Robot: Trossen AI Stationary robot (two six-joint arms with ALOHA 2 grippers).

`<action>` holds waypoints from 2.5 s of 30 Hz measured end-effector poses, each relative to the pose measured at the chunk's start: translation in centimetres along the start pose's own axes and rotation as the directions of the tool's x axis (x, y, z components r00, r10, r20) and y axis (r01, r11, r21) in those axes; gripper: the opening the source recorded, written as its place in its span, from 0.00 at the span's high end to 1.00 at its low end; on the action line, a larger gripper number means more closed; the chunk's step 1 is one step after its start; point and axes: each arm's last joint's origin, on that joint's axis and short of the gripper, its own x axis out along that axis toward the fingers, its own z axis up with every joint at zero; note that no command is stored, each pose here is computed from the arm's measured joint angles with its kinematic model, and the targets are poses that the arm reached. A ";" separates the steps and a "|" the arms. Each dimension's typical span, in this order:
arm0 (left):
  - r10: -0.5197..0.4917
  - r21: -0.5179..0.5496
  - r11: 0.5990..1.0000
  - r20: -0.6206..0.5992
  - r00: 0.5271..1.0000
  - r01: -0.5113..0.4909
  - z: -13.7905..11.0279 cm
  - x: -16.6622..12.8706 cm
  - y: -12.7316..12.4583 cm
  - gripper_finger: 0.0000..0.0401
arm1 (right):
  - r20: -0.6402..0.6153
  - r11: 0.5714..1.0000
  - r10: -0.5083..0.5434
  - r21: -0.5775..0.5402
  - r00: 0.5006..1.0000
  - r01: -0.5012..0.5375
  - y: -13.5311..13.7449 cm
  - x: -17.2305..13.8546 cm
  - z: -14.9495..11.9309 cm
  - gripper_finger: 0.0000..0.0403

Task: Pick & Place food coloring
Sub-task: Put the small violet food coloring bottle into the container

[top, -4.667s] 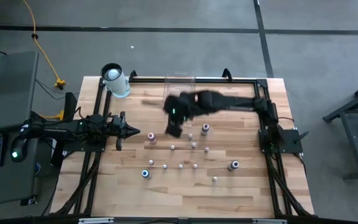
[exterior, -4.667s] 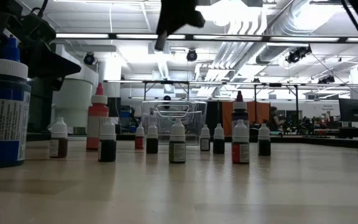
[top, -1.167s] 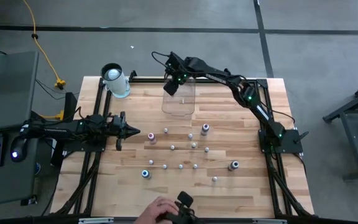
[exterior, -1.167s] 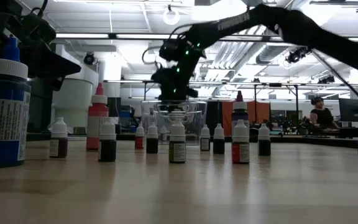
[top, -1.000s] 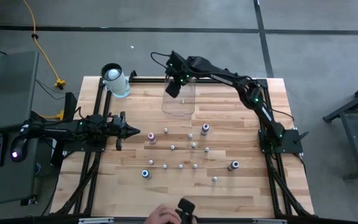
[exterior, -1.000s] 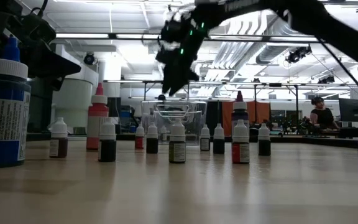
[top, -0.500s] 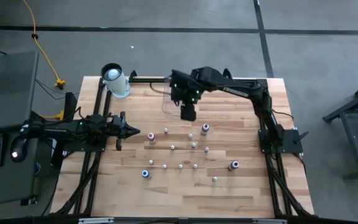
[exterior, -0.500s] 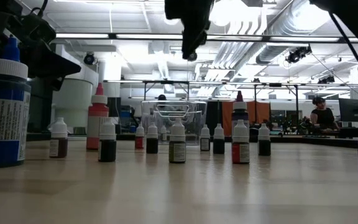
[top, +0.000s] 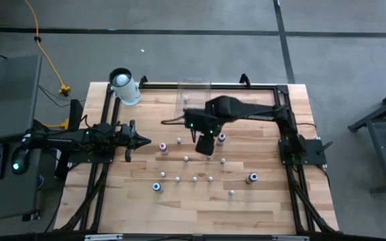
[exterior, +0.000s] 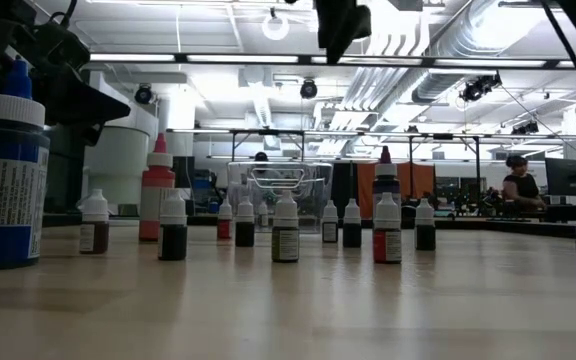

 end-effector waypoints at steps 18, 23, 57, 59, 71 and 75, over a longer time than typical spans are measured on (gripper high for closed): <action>-0.001 0.000 1.000 0.005 1.000 0.001 0.1 0.0 0.0 1.00 | -0.179 0.673 0.010 0.729 0.984 0.126 4.6 5.8 -12.0 0.59; -0.001 0.000 1.000 0.006 1.000 0.001 0.1 0.0 0.0 1.00 | -0.155 0.597 0.105 0.800 0.982 0.062 6.5 8.7 -14.3 0.60; -0.001 0.000 1.000 0.006 1.000 0.001 0.1 0.0 0.0 1.00 | -0.240 0.536 0.110 0.832 0.965 0.146 7.7 14.1 -17.9 0.53; -0.001 0.000 1.000 0.006 1.000 0.001 0.1 0.0 0.0 1.00 | -0.233 0.540 0.117 0.831 0.965 0.135 7.8 14.1 -17.9 0.52; -0.001 0.000 1.000 0.007 1.000 0.001 0.1 0.0 0.0 1.00 | -0.213 0.519 0.155 0.849 0.965 0.104 8.3 14.4 -17.6 0.49; -0.001 0.000 1.000 0.007 1.000 0.001 0.1 0.0 0.0 1.00 | -0.218 0.498 0.152 0.859 0.964 0.115 8.3 14.5 -17.6 0.49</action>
